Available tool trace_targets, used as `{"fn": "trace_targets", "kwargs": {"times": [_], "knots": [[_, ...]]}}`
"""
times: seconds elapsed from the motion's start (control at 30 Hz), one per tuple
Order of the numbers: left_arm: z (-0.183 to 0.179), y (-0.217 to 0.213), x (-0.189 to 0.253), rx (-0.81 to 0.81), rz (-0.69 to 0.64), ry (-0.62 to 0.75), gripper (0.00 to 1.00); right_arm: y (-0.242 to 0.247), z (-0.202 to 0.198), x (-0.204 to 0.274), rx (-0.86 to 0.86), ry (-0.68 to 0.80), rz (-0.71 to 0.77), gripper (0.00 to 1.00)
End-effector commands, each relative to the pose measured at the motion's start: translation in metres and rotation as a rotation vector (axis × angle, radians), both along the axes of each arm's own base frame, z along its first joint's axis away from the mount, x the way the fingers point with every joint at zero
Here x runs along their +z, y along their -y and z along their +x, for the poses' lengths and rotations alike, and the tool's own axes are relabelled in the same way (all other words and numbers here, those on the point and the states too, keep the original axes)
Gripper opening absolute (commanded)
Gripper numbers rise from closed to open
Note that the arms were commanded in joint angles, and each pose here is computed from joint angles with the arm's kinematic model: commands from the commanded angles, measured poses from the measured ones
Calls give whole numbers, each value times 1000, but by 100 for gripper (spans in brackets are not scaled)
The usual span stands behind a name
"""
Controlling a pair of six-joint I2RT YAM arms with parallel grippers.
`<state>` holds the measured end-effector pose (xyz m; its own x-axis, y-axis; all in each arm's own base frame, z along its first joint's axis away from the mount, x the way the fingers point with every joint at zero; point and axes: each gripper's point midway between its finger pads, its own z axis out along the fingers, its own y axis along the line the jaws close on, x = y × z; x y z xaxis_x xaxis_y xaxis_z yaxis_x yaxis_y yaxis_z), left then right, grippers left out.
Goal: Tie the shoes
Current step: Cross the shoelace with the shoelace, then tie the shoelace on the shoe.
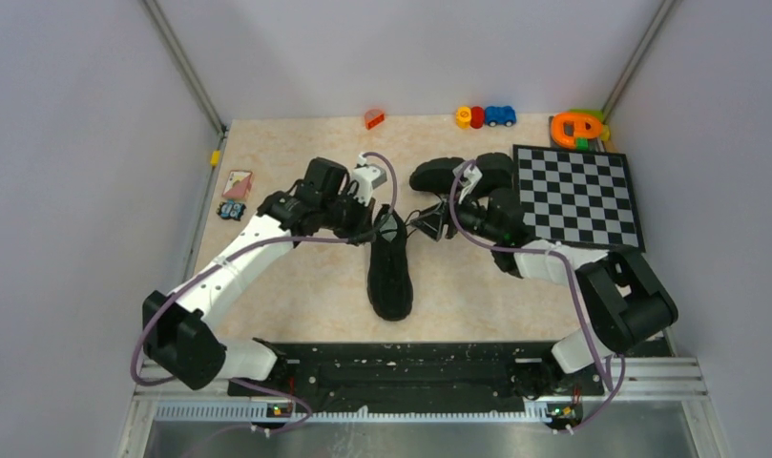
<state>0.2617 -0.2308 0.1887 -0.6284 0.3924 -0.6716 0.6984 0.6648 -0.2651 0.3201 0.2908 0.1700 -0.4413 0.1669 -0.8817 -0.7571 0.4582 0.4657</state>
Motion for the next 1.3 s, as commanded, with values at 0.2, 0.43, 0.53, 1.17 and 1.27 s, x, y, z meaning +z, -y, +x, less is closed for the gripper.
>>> {"fn": "trace_targets", "kwargs": {"times": [0.2, 0.43, 0.53, 1.17, 1.27], "knots": [[17, -48, 34, 279, -101, 90, 0, 35, 10, 0, -100, 168, -250, 57], [15, -84, 47, 422, -212, 193, 0, 42, 10, -21, -79, 195, -322, 56], [11, -95, 54, 466, -223, 241, 0, 33, 14, -29, -19, 212, -340, 55], [-2, -134, 92, 667, -257, 373, 0, -35, 2, -62, 390, 435, -416, 49], [-2, -136, 91, 696, -239, 334, 0, -39, -7, -64, 469, 452, -401, 47]]}}
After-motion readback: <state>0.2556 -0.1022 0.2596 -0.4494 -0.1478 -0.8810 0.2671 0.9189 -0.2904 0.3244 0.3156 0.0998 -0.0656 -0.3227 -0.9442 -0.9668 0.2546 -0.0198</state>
